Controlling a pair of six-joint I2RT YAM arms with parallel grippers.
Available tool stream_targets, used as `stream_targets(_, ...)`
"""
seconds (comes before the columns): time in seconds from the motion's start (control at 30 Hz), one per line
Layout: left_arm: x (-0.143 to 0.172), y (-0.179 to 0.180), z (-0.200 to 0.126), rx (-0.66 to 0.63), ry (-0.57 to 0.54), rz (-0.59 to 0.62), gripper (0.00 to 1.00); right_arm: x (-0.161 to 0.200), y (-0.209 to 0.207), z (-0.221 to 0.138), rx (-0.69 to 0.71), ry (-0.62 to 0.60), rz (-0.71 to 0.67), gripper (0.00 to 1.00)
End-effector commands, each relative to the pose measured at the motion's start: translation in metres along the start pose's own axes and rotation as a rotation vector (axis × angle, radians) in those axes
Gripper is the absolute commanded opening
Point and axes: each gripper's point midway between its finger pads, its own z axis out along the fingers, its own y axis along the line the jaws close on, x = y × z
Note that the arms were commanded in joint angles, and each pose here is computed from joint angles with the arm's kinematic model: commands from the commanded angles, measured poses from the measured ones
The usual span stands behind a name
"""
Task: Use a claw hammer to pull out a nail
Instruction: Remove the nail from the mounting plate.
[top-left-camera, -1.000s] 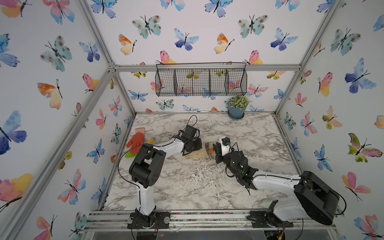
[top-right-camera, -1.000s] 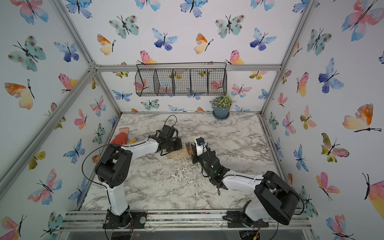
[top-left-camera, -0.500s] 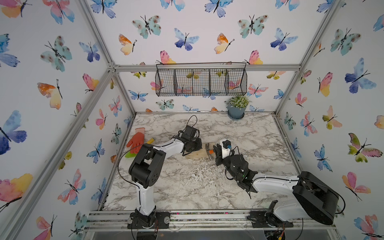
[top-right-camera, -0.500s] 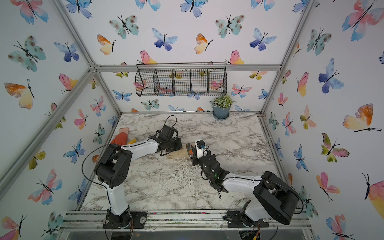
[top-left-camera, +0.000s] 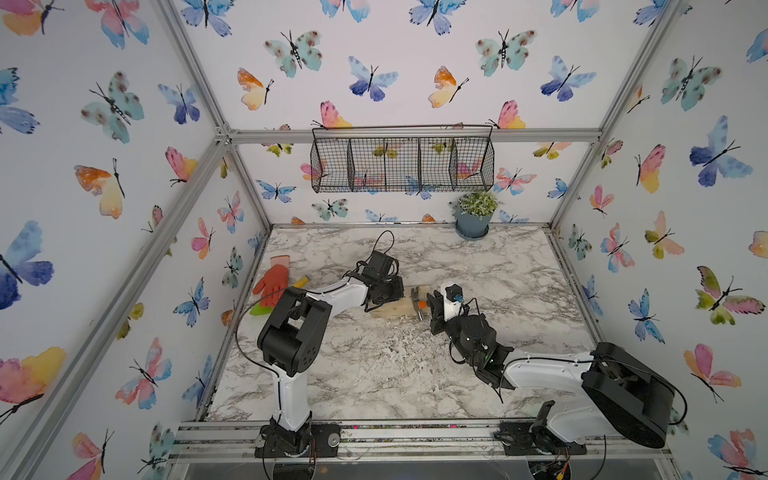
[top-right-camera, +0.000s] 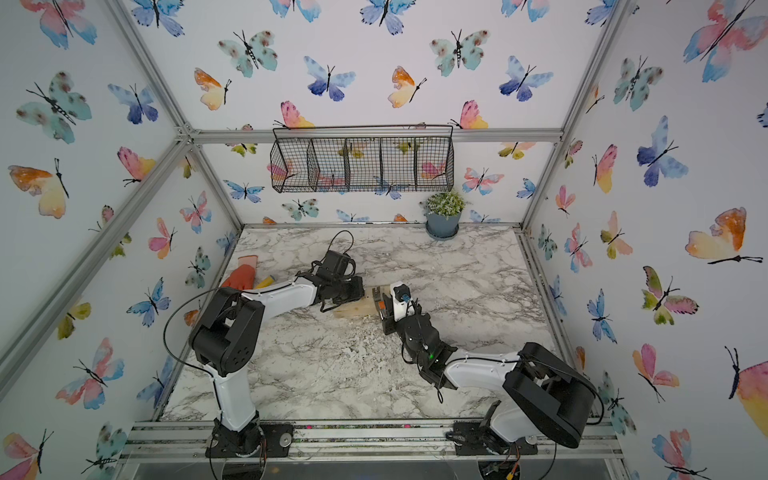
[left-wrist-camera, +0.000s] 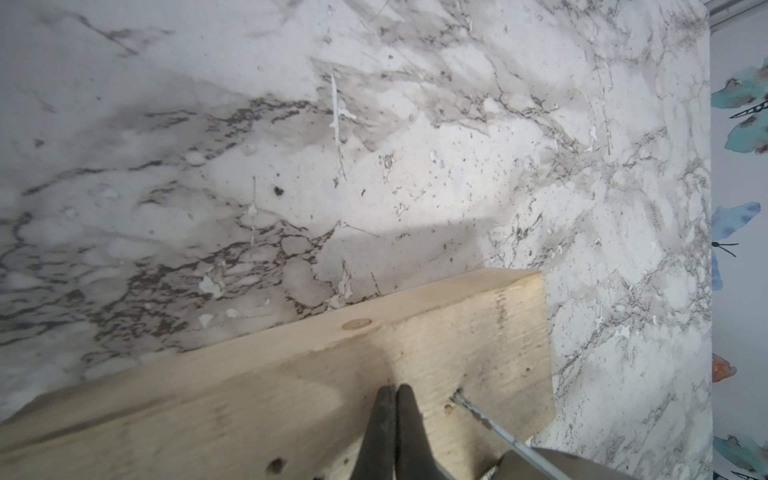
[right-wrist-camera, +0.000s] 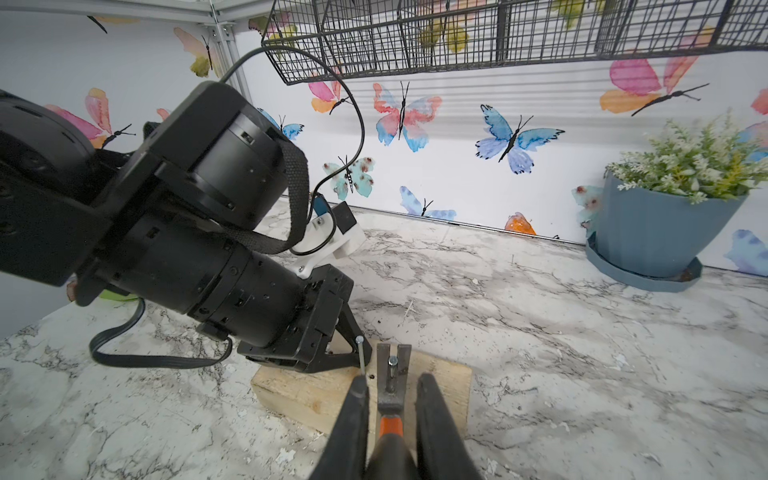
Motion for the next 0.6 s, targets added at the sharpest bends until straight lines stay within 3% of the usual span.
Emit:
stream_targets(0.0, 0.15, 0.128, 0.024, -0.383, 0.476, -0.142, 0.0, 0.06, 0.015, -0.012, -0.074, 0.183, -0.026, 0.03)
stream_targets(0.57, 0.154, 0.131, 0.023, -0.388, 0.482, -0.14, 0.0, 0.078, 0.015, -0.026, -0.059, 0.204, -0.007, 0.03)
